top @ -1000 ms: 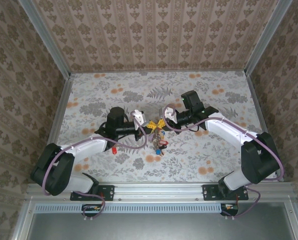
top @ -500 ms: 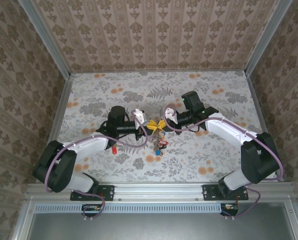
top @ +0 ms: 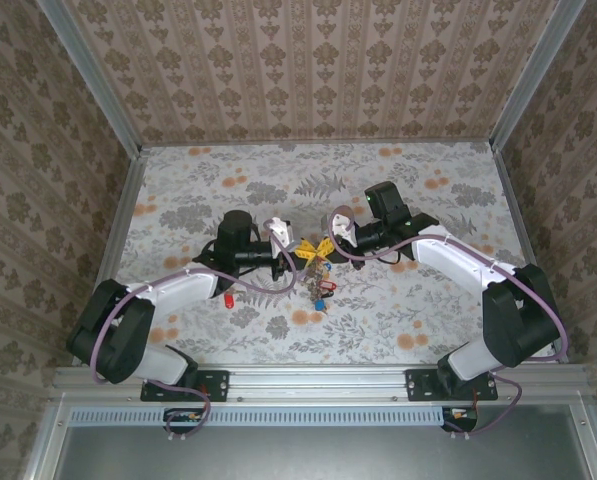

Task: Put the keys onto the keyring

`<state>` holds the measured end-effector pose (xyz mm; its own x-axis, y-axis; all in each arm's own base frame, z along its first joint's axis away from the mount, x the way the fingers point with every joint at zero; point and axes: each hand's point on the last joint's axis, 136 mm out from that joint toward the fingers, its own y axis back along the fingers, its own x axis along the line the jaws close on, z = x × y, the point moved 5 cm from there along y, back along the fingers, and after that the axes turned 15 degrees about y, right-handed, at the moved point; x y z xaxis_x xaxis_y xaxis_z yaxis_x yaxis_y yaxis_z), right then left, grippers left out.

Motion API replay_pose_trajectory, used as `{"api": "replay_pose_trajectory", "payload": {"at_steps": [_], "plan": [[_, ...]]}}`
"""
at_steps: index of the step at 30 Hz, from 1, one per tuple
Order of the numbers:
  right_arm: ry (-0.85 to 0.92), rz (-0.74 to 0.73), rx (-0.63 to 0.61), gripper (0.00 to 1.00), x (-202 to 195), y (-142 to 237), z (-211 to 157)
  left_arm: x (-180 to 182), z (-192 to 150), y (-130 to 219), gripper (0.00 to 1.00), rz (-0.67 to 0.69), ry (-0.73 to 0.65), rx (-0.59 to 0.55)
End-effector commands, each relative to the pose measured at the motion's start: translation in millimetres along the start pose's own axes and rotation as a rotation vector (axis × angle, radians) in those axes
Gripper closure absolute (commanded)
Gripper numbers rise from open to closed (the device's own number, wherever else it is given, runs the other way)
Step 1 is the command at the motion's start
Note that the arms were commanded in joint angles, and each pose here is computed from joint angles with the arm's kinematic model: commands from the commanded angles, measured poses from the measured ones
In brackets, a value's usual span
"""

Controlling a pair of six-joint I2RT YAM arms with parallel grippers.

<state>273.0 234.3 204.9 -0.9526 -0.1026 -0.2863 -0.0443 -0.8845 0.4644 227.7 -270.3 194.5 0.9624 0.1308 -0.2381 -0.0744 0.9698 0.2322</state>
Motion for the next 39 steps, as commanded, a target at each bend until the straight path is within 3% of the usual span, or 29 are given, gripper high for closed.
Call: {"api": "replay_pose_trajectory", "payload": {"at_steps": [1, 5, 8, 14, 16, 23, 29, 39], "plan": [[0.023, 0.050, -0.106, 1.00, 0, 1, 23, 2, 7, -6, 0.88, -0.005, -0.033, 0.017], [0.020, 0.059, -0.096, 1.00, 2, 1, 24, 1, 8, -7, 1.00, -0.005, -0.040, 0.013], [0.013, 0.044, -0.048, 0.99, 4, 1, 17, 3, 10, -5, 1.00, 0.014, -0.046, -0.001], [0.010, -0.053, 0.089, 0.81, 8, 12, -3, 8, 14, 6, 1.00, 0.100, -0.096, -0.037], [0.009, -0.085, 0.127, 0.79, 10, 15, -10, 10, 16, 10, 1.00, 0.133, -0.119, -0.042], [0.043, -0.158, 0.089, 0.79, 26, 29, 20, 26, 27, 21, 1.00, 0.198, -0.128, -0.069], [0.098, -0.098, 0.037, 0.81, 53, -14, 51, 47, 33, 28, 1.00, 0.195, -0.073, -0.080], [0.139, -0.072, 0.071, 0.77, 80, -149, 51, 76, 33, 34, 1.00, 0.177, 0.008, -0.120]]}}
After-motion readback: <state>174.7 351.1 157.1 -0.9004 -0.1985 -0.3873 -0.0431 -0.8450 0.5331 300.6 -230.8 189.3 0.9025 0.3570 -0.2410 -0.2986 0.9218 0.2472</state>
